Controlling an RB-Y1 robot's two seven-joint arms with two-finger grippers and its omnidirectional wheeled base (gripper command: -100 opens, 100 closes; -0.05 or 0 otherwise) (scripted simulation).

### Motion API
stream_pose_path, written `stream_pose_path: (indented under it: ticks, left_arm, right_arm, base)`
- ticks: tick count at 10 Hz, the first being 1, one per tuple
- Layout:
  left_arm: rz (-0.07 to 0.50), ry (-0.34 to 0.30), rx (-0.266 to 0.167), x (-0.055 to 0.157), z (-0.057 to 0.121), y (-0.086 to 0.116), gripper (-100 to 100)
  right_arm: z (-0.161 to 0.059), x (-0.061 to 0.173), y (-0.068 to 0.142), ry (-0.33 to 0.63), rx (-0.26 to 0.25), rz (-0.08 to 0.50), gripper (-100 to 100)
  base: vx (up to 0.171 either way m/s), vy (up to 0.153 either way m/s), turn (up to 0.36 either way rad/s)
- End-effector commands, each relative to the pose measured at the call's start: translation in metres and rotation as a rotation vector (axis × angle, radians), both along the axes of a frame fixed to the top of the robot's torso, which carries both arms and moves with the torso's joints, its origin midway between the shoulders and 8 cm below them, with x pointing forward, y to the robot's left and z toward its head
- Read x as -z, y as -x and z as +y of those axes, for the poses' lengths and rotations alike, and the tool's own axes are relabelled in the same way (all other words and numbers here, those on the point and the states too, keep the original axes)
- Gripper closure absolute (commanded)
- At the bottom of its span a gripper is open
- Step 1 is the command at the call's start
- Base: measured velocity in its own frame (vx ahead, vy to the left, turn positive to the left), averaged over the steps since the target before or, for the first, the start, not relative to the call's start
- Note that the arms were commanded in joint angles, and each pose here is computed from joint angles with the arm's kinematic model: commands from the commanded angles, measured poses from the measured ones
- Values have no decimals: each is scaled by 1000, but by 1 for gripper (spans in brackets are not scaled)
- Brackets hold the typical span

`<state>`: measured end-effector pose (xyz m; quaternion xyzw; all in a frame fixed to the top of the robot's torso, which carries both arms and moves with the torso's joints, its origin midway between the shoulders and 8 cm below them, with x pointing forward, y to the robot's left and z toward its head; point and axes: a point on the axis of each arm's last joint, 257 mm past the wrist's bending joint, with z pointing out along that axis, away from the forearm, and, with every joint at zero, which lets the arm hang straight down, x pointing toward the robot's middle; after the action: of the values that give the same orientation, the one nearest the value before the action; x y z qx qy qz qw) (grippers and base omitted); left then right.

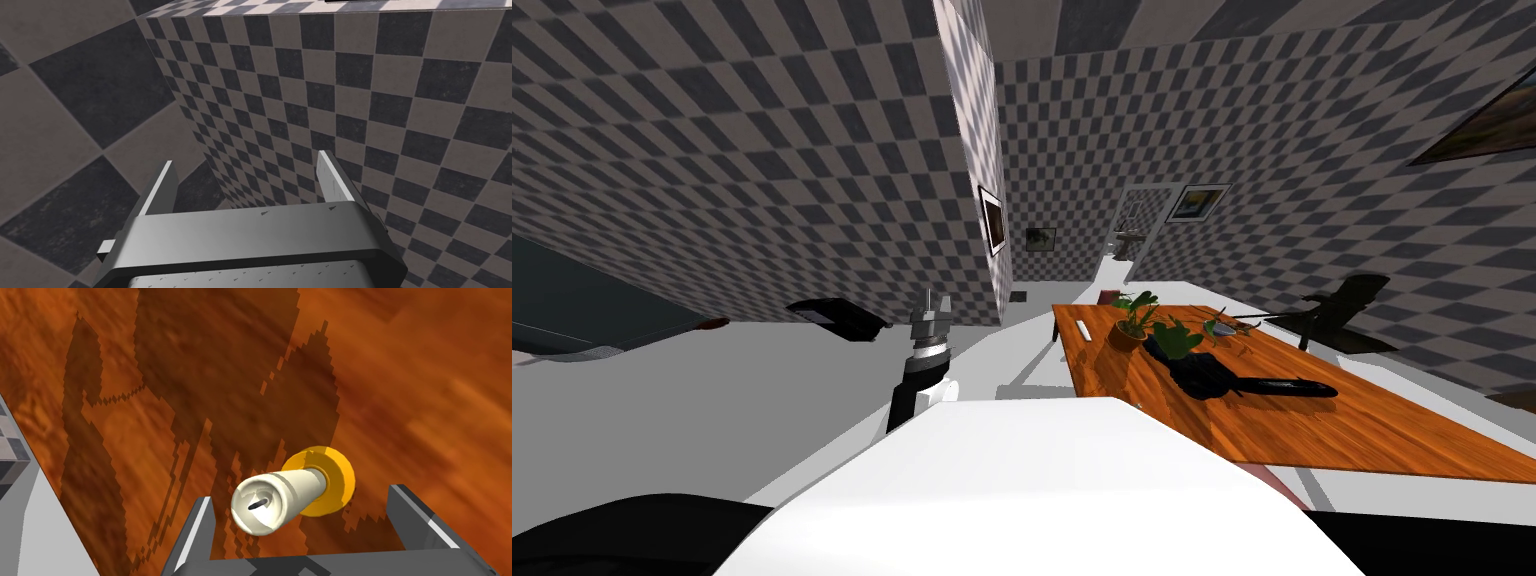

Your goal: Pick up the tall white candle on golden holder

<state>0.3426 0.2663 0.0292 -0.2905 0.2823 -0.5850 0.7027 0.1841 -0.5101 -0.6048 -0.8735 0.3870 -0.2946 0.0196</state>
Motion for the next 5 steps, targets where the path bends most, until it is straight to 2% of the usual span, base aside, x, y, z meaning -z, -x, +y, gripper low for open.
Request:
stream_pose_path:
  ticks: [1,2,3,5]
  left_arm:
    - [0,0,0,0,0,0,0]
    - [0,0,0,0,0,0,0]
    - [0,0,0,0,0,0,0]
    - [0,0,0,0,0,0,0]
  right_arm:
    - [7,3,3,3,-14,1,-100]
    - [5,2,1,1,-9,0,-100]
    - [5,2,1,3,-12,1,100]
    - [5,2,2,3,-11,1,100]
  base:
    - [73,-36,-50]
    - [31,-15,-6]
    - [6,-3,2]
    - [0,0,0]
